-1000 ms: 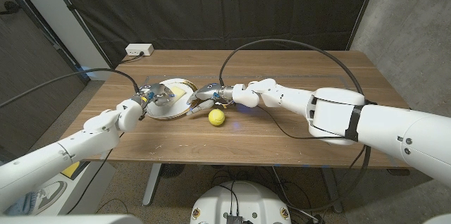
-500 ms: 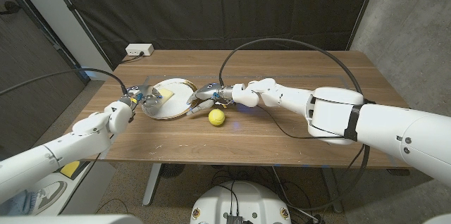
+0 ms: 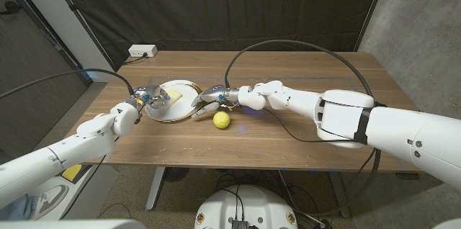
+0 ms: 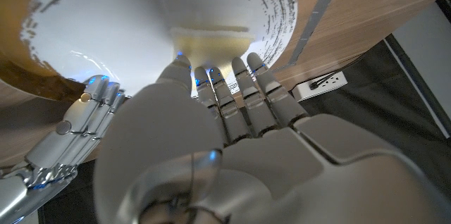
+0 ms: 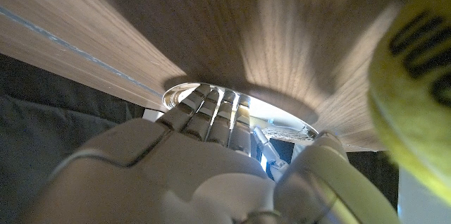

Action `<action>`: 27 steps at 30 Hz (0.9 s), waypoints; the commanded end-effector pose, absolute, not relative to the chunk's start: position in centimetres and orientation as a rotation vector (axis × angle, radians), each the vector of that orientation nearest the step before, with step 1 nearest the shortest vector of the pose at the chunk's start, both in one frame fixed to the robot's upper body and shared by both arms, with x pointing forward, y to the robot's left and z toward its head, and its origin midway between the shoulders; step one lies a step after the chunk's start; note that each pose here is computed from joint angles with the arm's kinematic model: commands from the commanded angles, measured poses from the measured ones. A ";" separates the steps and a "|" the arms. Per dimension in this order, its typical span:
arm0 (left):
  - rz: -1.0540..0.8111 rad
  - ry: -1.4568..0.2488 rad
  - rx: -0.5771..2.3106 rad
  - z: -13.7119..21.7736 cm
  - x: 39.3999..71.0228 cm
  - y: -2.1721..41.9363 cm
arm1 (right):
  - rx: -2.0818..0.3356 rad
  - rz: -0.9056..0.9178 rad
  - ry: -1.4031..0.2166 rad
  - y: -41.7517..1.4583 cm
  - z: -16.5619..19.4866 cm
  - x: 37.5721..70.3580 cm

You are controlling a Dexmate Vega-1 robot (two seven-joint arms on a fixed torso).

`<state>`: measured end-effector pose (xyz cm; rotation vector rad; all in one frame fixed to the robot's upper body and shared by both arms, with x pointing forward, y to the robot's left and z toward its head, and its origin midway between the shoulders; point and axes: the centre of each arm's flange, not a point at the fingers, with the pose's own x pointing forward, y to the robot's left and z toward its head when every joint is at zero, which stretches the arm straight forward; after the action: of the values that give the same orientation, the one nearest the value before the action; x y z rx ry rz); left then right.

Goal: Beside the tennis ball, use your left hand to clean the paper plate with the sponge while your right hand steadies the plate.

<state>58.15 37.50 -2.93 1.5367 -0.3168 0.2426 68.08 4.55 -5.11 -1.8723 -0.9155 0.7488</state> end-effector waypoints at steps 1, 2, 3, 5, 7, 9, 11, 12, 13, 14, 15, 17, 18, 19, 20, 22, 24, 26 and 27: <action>0.156 -0.416 1.554 -2.2 59.7 33.7 | -1.881 0.760 -0.893 4.2 -5.3 68.0; 0.149 -0.425 1.557 -2.2 59.8 33.4 | -1.882 0.759 -0.892 4.2 -5.3 68.0; 0.142 -0.433 1.560 -2.1 60.0 33.1 | -1.883 0.759 -0.892 4.2 -5.4 68.0; 0.132 -0.446 1.560 -2.0 60.2 32.6 | -1.883 0.759 -0.891 4.2 -5.4 68.0; 0.127 -0.456 1.556 -2.0 60.4 32.3 | -1.885 0.760 -0.890 4.2 -5.4 68.0; 0.126 -0.462 1.548 -1.9 60.5 32.1 | -1.893 0.760 -0.889 4.2 -5.4 68.0; 0.130 -0.457 1.544 -2.0 60.4 32.3 | -1.899 0.760 -0.889 4.2 -5.5 68.0; 0.130 -0.457 1.544 -2.0 60.4 32.3 | -1.900 0.760 -0.889 4.2 -5.5 68.0; 0.138 -0.446 1.537 -2.2 60.3 32.7 | -1.904 0.761 -0.887 4.2 -5.4 68.1; 0.143 -0.437 1.532 -2.3 60.2 33.0 | -1.904 0.761 -0.885 4.2 -5.4 68.1; 0.148 -0.427 1.526 -2.4 60.1 33.3 | -1.905 0.760 -0.883 4.2 -5.4 68.2; 0.158 -0.406 1.508 -2.7 59.9 34.1 | -1.905 0.757 -0.879 4.1 -5.3 68.3; 0.163 -0.394 1.500 -2.9 59.7 34.4 | -1.906 0.756 -0.878 4.1 -5.3 68.3; 0.168 -0.382 1.492 -3.1 59.6 34.8 | -1.908 0.755 -0.876 4.1 -5.3 68.4; 0.172 -0.369 1.485 -3.3 59.4 35.2 | -1.909 0.754 -0.875 4.1 -5.3 68.4; 0.181 -0.345 1.477 -3.7 59.1 35.9 | -1.912 0.752 -0.873 4.1 -5.3 68.5; 0.193 -0.324 1.471 -4.0 58.7 36.5 | -1.914 0.749 -0.870 4.1 -5.2 68.6; 0.207 -0.299 1.466 -4.3 58.4 37.2 | -1.914 0.747 -0.867 4.1 -5.2 68.6; 0.212 -0.286 1.462 -4.6 58.2 37.5 | -1.915 0.747 -0.865 4.1 -5.2 68.7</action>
<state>59.55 34.74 -3.03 1.4997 -0.3817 0.1678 68.22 4.29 -4.79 -1.8774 -0.9147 0.7273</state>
